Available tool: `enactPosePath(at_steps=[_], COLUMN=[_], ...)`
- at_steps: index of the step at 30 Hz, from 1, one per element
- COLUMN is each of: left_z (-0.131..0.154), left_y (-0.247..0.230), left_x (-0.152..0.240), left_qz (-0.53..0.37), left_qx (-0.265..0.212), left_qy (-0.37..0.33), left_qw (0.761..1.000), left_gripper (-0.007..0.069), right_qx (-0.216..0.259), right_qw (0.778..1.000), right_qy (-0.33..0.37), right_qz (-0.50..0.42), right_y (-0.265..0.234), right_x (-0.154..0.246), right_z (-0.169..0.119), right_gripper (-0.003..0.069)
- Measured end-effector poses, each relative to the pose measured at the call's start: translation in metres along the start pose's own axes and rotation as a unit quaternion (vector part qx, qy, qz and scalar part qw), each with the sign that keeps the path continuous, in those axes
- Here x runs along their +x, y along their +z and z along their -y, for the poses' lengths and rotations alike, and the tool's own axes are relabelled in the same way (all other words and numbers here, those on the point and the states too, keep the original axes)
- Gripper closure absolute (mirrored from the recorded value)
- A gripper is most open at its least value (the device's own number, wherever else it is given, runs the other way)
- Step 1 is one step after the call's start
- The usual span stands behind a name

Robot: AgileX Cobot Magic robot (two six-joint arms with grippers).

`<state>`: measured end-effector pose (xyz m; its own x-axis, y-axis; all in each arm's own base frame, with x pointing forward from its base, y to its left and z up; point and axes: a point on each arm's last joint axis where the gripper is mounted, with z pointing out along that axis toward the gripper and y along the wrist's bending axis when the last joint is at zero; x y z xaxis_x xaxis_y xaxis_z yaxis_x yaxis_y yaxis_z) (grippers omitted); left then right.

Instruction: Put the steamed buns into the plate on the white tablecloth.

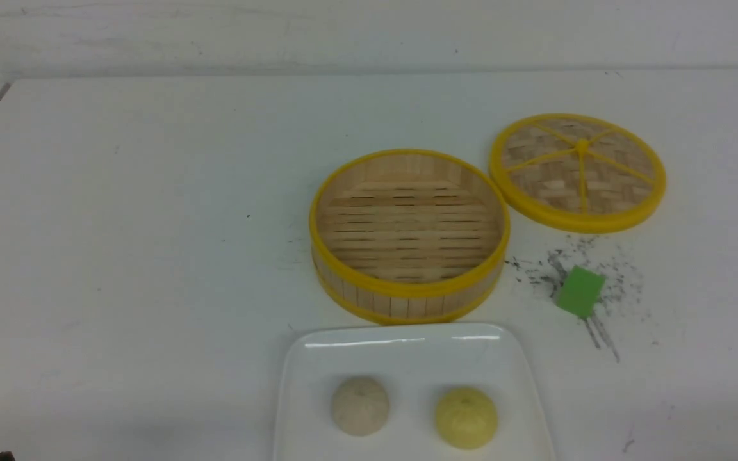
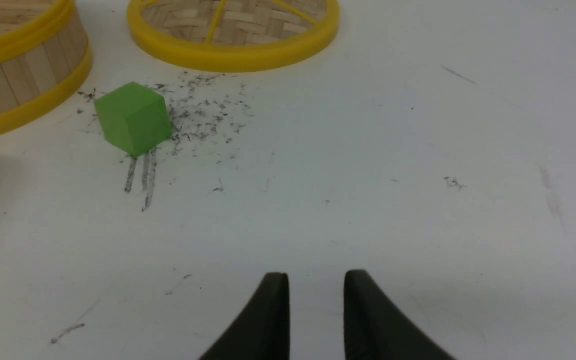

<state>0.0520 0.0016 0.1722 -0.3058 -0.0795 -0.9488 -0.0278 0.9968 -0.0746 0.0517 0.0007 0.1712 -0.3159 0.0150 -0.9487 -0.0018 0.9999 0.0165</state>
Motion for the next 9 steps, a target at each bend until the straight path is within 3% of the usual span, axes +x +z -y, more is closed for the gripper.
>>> enactPosePath(at_steps=[9], left_z=[0.0], left_y=[0.0], left_x=[0.0], left_qz=[0.0], left_qx=[0.0], left_qy=[0.0], left_qw=[1.0], left_gripper=[0.0498], right_qx=[0.0], right_qw=[1.0], right_qy=[0.0], right_qz=[0.0], right_y=[0.0], right_x=[0.0], right_z=[0.0], right_gripper=[0.0461])
